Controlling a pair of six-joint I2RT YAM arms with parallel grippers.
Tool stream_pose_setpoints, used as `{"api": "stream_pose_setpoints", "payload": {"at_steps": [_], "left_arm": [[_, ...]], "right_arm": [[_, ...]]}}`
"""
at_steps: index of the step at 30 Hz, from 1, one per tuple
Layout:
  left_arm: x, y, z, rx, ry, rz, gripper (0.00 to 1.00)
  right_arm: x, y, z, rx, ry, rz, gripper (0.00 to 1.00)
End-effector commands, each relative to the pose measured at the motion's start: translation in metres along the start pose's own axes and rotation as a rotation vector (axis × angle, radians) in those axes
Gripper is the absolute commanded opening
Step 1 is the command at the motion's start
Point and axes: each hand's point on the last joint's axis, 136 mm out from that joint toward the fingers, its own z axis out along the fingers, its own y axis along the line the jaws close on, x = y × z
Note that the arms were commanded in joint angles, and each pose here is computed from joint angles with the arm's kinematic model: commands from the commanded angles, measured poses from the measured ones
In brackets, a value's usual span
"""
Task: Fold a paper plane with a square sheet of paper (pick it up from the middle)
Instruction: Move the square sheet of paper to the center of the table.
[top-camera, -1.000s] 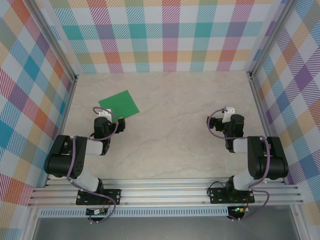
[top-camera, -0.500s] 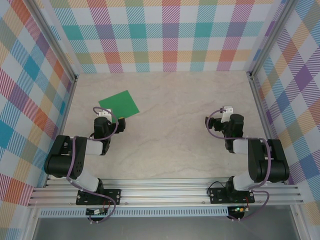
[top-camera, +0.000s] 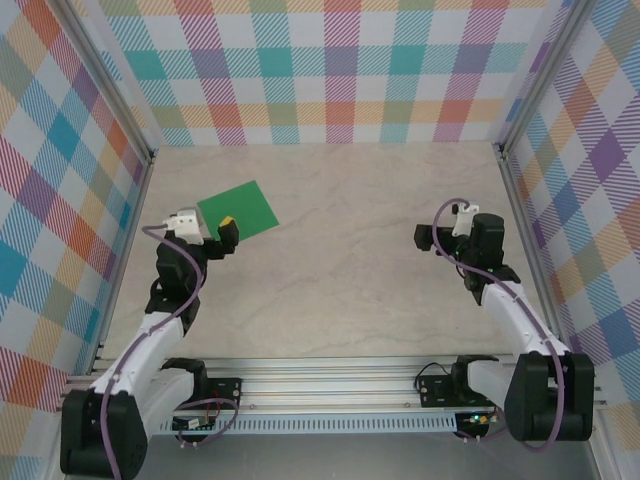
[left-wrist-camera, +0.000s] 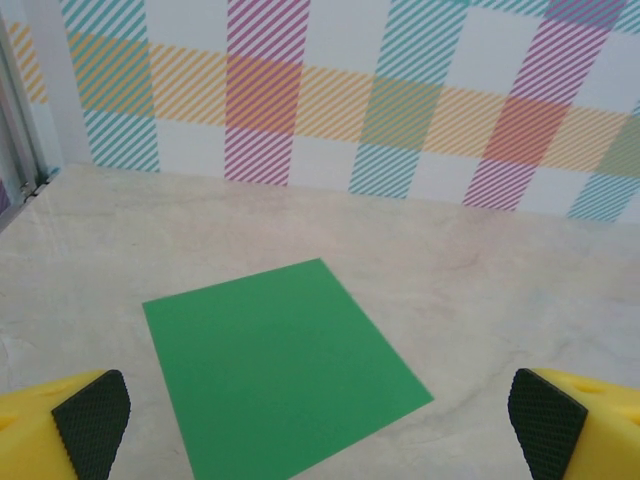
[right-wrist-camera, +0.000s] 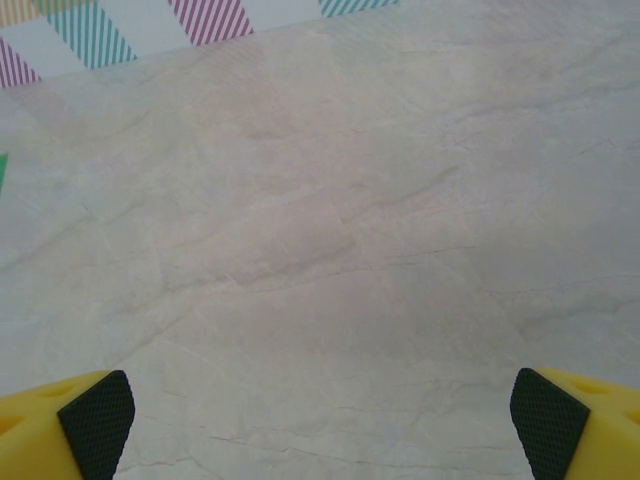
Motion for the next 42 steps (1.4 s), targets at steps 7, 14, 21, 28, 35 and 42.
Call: {"api": "stream_pose_setpoints", "payload": {"at_steps": [7,14,21,28,35,42], "left_arm": [[0.017,0.049,-0.038,-0.317,0.139,-0.343,1.0],[0.024,-0.004,-0.018,-0.042,0.259,-0.459,1.0],[0.06,-0.036,0.044,0.022,0.571,-0.458,1.0],[0.106,-0.054,0.102,-0.086,0.775,-0.36,1.0],[0.144,-0.06,0.136,-0.15,0.914,-0.338,1.0],[0.157,-0.072,0.169,-0.133,0.967,-0.361,1.0]], "right_arm": [[0.042,0.027,0.003,-0.125,0.267,0.433,1.0],[0.062,0.062,-0.002,-0.363,0.331,0.495,1.0],[0.051,0.069,-0.018,-0.39,0.28,0.453,1.0],[0.041,0.088,-0.023,-0.513,0.297,0.42,1.0],[0.048,0.092,-0.014,-0.556,0.361,0.412,1.0],[0.056,0.088,-0.016,-0.526,0.389,0.362,1.0]]}}
